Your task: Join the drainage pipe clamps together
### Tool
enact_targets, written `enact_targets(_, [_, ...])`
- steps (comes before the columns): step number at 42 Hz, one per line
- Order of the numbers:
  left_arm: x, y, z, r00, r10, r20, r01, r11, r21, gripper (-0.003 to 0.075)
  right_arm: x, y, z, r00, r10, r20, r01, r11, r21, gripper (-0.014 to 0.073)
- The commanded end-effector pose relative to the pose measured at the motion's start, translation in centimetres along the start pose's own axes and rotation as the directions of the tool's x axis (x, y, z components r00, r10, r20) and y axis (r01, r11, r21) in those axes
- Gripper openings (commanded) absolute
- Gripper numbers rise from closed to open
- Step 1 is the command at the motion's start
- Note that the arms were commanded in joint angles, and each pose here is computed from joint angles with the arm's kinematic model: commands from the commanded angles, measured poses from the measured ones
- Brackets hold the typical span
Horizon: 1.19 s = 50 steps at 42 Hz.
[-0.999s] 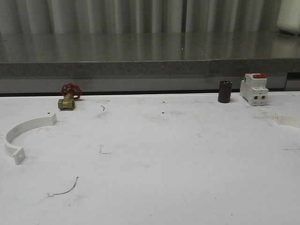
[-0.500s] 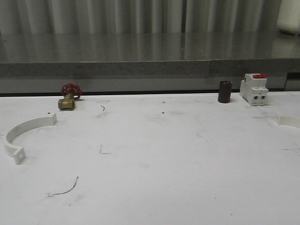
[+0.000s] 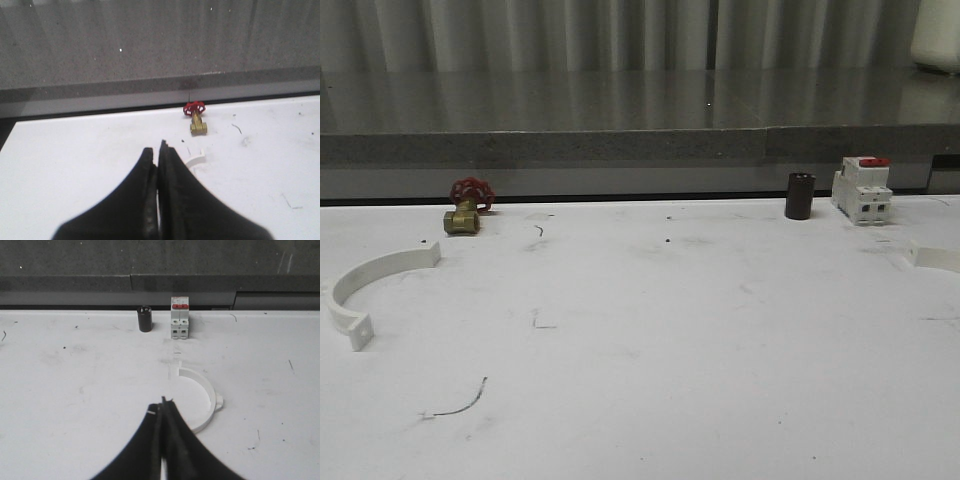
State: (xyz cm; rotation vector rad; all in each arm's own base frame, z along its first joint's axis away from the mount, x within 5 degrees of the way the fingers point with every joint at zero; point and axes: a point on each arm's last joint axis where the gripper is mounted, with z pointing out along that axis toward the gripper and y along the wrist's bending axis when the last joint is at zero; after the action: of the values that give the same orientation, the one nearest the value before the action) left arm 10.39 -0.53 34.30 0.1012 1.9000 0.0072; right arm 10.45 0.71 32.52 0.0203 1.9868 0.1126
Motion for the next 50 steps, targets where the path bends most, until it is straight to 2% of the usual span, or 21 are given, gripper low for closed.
enact_targets(1, [-1.1,0.0,1.0,0.999,-0.006,0.036,0.006,1.0,0.001,-0.002,-1.5,0.0,0.5,0.999,-0.01,0.047,0.01,1.0,0.01,-0.0069])
enact_targets(7, [-0.5,0.0,3.0,0.998,-0.005,-0.062,0.005,1.0,0.005,-0.002,-1.2,-0.1,1.9,1.0,-0.009,-0.021,0.009,1.0,0.015,-0.0038])
enact_targets(10, [-0.4,-0.1,3.7,0.996,-0.004,-0.091,0.004,1.0,0.006,-0.0011,-1.1,-0.2,2.5,0.999,-0.007,-0.045,0.008,1.0,0.017,0.0115])
enact_targets(11, [-0.3,-0.1,4.0,0.995,-0.004,-0.101,0.004,1.0,0.007,0.0009,-1.1,-0.2,2.7,0.999,-0.007,-0.054,0.008,1.0,0.017,0.0195])
enact_targets(13, [-0.2,-0.1,4.4,0.993,-0.003,-0.116,0.004,1.0,0.008,0.0087,-1.0,-0.2,2.9,0.998,-0.006,-0.065,0.008,1.0,0.018,0.0353])
enact_targets(14, [-0.2,-0.1,4.4,0.993,-0.003,-0.118,0.004,1.0,0.008,0.0129,-1.0,-0.2,2.9,0.998,-0.007,-0.066,0.008,1.0,0.018,0.0402])
enact_targets(17, [-0.1,-0.1,4.8,0.992,-0.003,-0.126,0.004,1.0,0.008,0.0255,-1.0,-0.2,2.9,0.998,-0.007,-0.066,0.008,1.0,0.018,0.0472])
enact_targets(22, [0.1,-0.1,5.4,0.989,-0.002,-0.15,0.004,1.0,0.01,0.0437,-1.0,-0.2,2.8,0.998,-0.006,-0.064,0.007,1.0,0.017,0.0481])
enact_targets(24, [0.2,-0.1,5.6,0.986,-0.005,-0.167,0.007,1.0,0.011,0.0463,-1.0,-0.2,2.8,0.998,-0.006,-0.064,0.007,1.0,0.017,0.0481])
enact_targets(37, [-0.3,-0.3,9.2,0.928,-0.024,-0.371,0.035,0.999,0.024,0.0462,-1.0,-0.2,2.8,0.998,-0.006,-0.064,0.007,1.0,0.017,0.0481])
enact_targets(50, [-1.1,-0.4,14.9,0.875,-0.03,-0.483,0.049,0.998,0.028,0.0462,-1.0,-0.2,2.8,0.998,-0.006,-0.064,0.007,1.0,0.017,0.0481])
